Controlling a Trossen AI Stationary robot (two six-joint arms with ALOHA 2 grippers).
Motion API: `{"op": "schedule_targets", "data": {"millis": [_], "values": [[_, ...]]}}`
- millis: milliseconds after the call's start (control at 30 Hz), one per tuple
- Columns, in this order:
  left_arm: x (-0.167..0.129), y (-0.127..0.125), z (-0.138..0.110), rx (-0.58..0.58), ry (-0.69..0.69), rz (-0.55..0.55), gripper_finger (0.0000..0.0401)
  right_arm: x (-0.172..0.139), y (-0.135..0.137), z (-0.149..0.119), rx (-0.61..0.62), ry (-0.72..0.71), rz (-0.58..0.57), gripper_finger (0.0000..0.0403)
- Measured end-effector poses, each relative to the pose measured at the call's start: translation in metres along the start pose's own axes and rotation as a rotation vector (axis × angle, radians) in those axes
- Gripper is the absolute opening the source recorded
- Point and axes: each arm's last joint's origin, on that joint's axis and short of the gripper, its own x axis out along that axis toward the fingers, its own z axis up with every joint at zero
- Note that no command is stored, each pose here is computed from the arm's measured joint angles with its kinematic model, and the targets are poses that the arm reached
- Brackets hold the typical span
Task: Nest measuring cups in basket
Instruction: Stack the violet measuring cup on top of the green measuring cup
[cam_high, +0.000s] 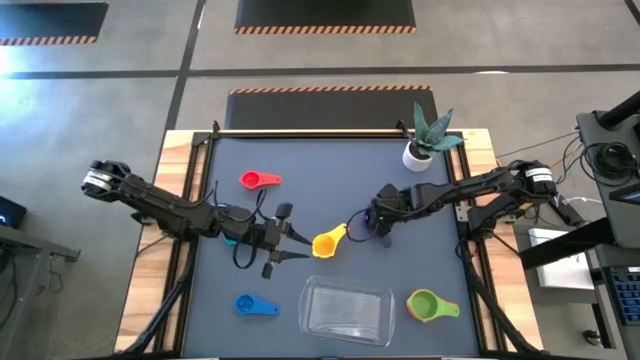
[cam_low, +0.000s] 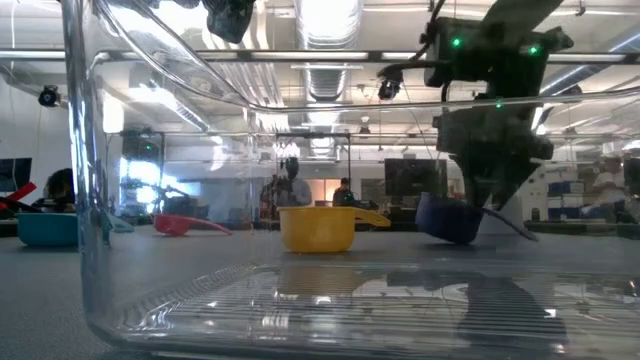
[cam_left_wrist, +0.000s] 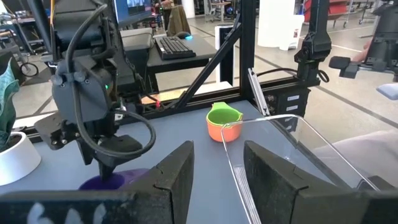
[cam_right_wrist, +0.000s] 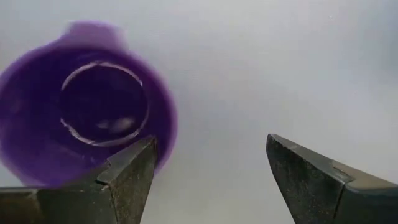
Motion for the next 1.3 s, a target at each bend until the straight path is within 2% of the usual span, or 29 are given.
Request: {"op": "schedule_targets", "data": {"millis": [433,867,967,1100,1300], "values": [[0.0,0.0,0.0,0.0,0.002,0.0,0.0123,-0.034,-0.001,0.009,-0.092,-0.098,0.088,0.029],[0.0,0.0,0.0,0.0,0.0,0.0,0.0123,-0.073,0.012,-0.019,-0.275,-0.186,0.239,0.029],[0.0,0.0,0.0,0.0,0.0,0.0,0.0123,-0.073,0.02,-0.028,-0.321,-0.194,0.236,0.029],[0.0,0.0,0.0,-0.004,-0.004,0.0,0.0123,-0.065,0.028,-0.033,-0.267,-0.189,0.198,0.029],[0.0,0.0,0.0,-0.004,-0.002,0.0,0.0123,-0.044,0.039,-0.037,-0.255,-0.135,0.131,0.029]]}}
